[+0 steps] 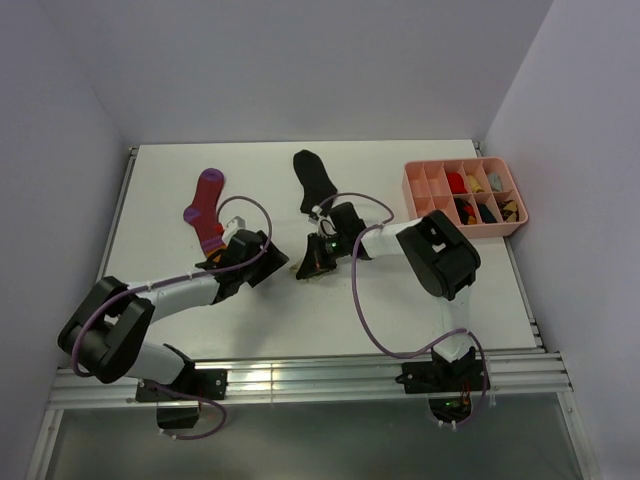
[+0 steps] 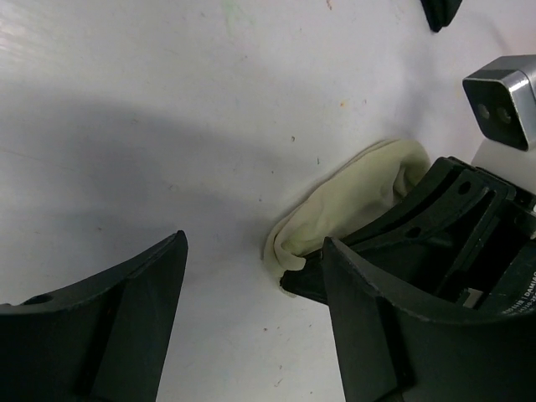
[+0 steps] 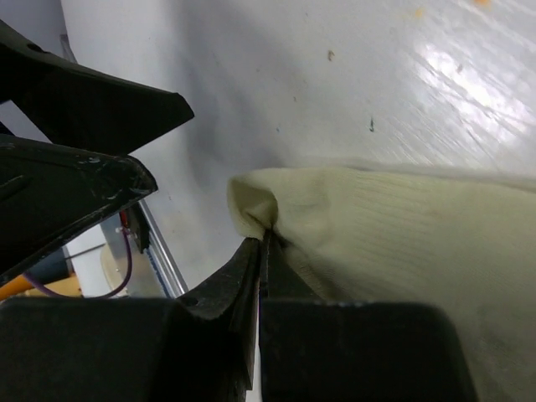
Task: Roll the socks
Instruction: Roll the sock at the center of the board.
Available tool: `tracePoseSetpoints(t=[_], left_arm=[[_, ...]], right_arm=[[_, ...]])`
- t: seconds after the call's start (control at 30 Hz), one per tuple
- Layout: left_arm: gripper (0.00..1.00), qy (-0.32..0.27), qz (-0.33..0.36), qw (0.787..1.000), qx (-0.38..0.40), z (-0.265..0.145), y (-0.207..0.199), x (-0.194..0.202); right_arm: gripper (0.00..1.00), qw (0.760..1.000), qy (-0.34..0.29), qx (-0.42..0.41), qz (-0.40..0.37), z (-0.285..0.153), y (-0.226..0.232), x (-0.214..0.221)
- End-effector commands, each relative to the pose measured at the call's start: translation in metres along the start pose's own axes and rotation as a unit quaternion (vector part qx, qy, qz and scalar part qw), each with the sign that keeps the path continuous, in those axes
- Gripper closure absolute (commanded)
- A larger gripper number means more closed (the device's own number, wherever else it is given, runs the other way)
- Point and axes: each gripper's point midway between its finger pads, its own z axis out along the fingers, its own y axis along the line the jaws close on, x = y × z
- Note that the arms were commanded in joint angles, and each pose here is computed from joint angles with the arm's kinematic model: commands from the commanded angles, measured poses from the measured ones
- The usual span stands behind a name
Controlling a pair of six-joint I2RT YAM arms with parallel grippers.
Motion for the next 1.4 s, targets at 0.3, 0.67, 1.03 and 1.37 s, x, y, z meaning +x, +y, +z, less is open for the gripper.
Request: tracePoseSetpoints(t=[0.3, 0.67, 1.03, 1.37], left_arm=[[0.36, 0.017, -0.024, 0.999, 0.027, 0.01, -0.028, 0.018], [0.5, 0.027, -0.021, 0.999, 0.011, 0.027, -0.03, 0.033], [0.88, 0.04, -0.016, 0.999, -0.013, 0.035, -0.02, 0.043], [1.0, 0.031, 0.008, 0.999, -0.026, 0.034, -0.023, 0.039]], right_arm=[[1.0, 0.997, -0.019, 0.005, 0.071, 0.0, -0.031, 0.003], [1.0, 0.996, -0.022, 0.005, 0.086, -0.002, -0.037, 0.005], [0.98, 0.997, -0.031, 0.004, 0.075, -0.004, -0.035, 0.002], [0.66, 0.996, -0.091, 0.024, -0.009, -0.028, -0.008, -0.016]])
